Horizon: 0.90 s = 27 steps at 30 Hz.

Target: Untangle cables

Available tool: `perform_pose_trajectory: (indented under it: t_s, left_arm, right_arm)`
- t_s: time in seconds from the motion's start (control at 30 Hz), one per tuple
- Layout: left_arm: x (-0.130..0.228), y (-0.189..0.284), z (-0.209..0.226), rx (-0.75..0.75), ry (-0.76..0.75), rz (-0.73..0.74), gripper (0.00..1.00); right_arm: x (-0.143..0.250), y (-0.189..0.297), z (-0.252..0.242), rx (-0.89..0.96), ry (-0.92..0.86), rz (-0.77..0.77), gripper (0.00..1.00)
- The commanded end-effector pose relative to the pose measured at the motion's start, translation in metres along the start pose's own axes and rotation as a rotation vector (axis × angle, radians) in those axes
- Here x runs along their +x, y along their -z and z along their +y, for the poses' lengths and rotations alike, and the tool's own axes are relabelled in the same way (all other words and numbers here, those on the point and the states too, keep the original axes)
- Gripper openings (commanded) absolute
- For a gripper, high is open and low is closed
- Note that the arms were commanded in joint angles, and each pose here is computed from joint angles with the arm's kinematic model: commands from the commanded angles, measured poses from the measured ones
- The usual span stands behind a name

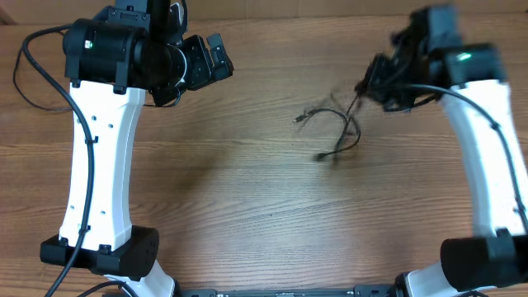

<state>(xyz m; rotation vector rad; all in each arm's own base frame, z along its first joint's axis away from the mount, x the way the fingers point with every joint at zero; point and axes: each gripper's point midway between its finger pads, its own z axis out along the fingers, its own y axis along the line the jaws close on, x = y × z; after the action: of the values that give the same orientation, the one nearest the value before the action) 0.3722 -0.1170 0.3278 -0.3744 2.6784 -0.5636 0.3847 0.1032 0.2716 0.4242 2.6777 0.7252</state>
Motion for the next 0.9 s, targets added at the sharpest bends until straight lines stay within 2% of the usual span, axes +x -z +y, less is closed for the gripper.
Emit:
perform_pose_trajectory:
  t_s: [0.0, 0.13, 0.23, 0.4, 0.5, 0.7, 0.73, 0.87]
  left_arm:
    - [-0.002, -0.004, 0.002, -0.015, -0.030, 0.000, 1.00]
    - [-0.002, -0.004, 0.002, -0.015, -0.030, 0.000, 1.00]
    - [-0.001, -0.004, 0.002, -0.015, -0.030, 0.000, 1.00]
    - [-0.001, -0.004, 0.002, -0.015, -0.030, 0.000, 1.00]
    - [-0.001, -0.004, 0.002, -0.015, -0.029, 0.001, 1.00]
    - [-0.001, -0.004, 0.002, -0.015, -0.029, 0.000, 1.00]
    - [-0.001, -0.004, 0.002, -0.015, -0.029, 0.000, 1.00]
    - [-0.001, -0.004, 0.002, -0.015, -0.029, 0.001, 1.00]
  right_arm:
    - [-0.013, 0.102, 0.068, -0.181, 0.173, -0.213, 0.04]
    - [-0.012, 0.167, 0.102, -0.270, 0.256, -0.363, 0.04]
    - [-0.006, 0.188, 0.115, -0.324, 0.288, -0.396, 0.04]
    - [-0.005, 0.175, 0.101, -0.266, 0.249, -0.356, 0.04]
    - [-0.011, 0.158, 0.070, -0.114, 0.183, -0.345, 0.05]
    - [-0.010, 0.110, 0.005, 0.191, 0.096, -0.204, 0.44]
    - [-0.008, 0.096, -0.002, 0.211, 0.096, -0.157, 0.54]
    - [0.014, 0.037, -0.043, 0.318, 0.029, 0.058, 0.56]
